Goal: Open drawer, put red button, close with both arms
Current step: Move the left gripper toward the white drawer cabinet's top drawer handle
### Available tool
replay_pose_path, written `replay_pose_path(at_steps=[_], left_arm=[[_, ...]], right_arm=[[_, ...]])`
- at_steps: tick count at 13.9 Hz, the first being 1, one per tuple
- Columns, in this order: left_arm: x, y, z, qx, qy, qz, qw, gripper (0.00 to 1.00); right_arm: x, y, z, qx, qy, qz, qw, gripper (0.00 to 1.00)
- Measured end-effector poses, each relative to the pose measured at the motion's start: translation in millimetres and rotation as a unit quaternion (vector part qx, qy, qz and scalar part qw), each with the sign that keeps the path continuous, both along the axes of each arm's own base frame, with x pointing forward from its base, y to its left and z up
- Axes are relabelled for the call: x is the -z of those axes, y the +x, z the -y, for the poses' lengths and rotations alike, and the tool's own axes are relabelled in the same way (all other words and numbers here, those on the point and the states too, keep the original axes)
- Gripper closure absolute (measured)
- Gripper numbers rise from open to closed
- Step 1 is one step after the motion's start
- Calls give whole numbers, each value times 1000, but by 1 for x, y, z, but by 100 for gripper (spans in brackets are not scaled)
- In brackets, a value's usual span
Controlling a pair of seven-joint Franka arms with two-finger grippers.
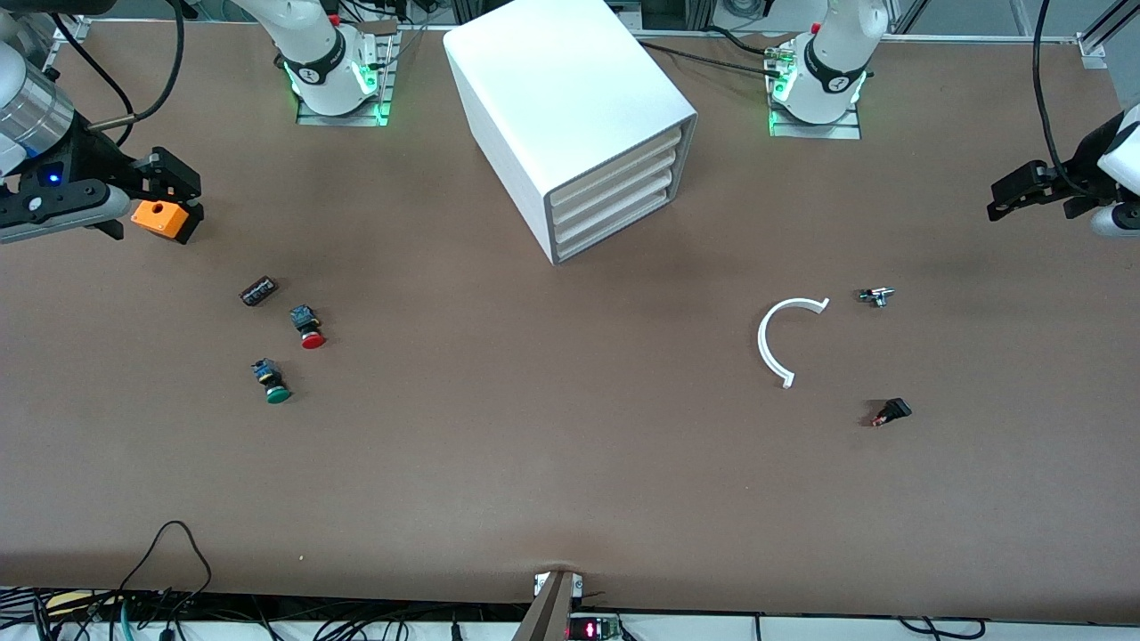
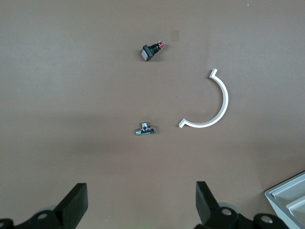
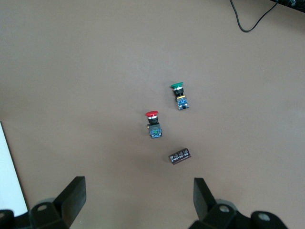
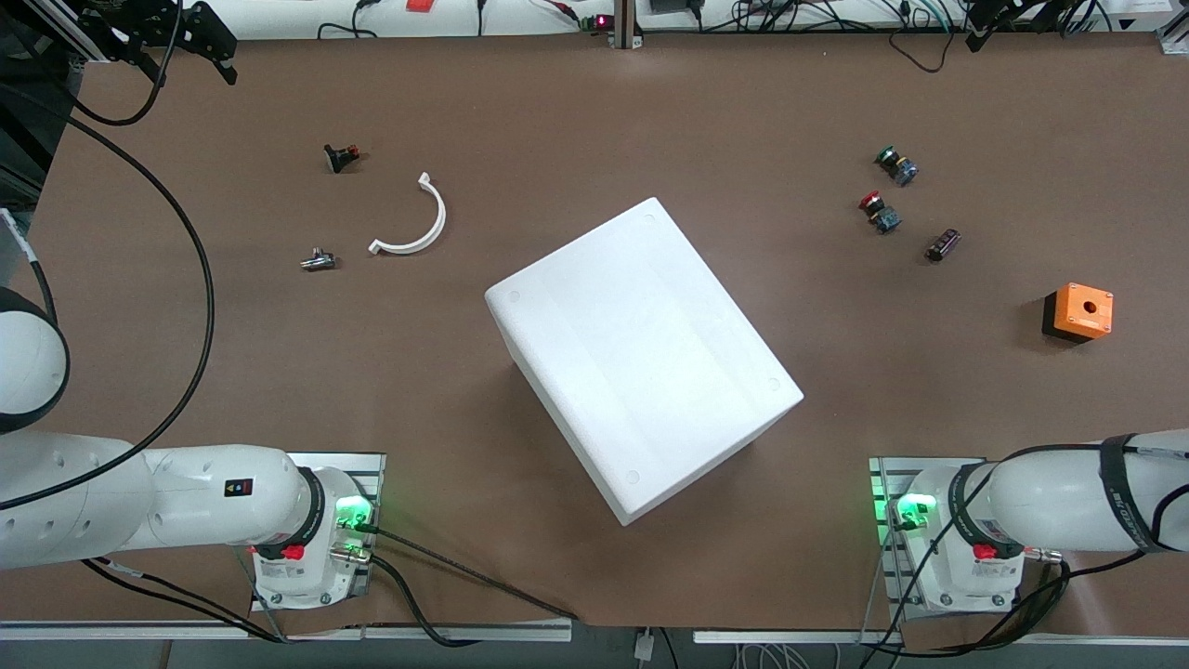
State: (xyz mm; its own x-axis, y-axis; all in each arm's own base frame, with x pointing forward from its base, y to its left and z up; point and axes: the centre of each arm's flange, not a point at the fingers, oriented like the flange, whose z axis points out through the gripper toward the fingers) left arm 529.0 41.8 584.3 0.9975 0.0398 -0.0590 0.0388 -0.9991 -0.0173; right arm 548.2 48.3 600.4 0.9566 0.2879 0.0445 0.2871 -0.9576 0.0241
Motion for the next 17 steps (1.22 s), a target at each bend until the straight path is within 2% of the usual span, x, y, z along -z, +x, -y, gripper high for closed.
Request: replay_pose_path(at_steps=[4,6,10,13,15,17], left_arm=[[1,1,1,8,0,3,1000,0],[11,0,10,22,-5,-8,1000,0],[71,2,86,71,-74,-76,992,0],[120,4,128,74,-147,-127,978,0],[154,0,142,61,-209,-162,963,0],[188,-8,166,65,-268,-194,941,0]], right_arm=[[-1,0,0,0,0,2,1000,0],[-1,1,0,0,0,3,1000,0],[-1,1,0,0,0,3,1000,0],[-1,1,0,0,0,4,1000,0],[-1,1,0,0,0,5,1000,0],[-1,1,0,0,0,5,1000,0]])
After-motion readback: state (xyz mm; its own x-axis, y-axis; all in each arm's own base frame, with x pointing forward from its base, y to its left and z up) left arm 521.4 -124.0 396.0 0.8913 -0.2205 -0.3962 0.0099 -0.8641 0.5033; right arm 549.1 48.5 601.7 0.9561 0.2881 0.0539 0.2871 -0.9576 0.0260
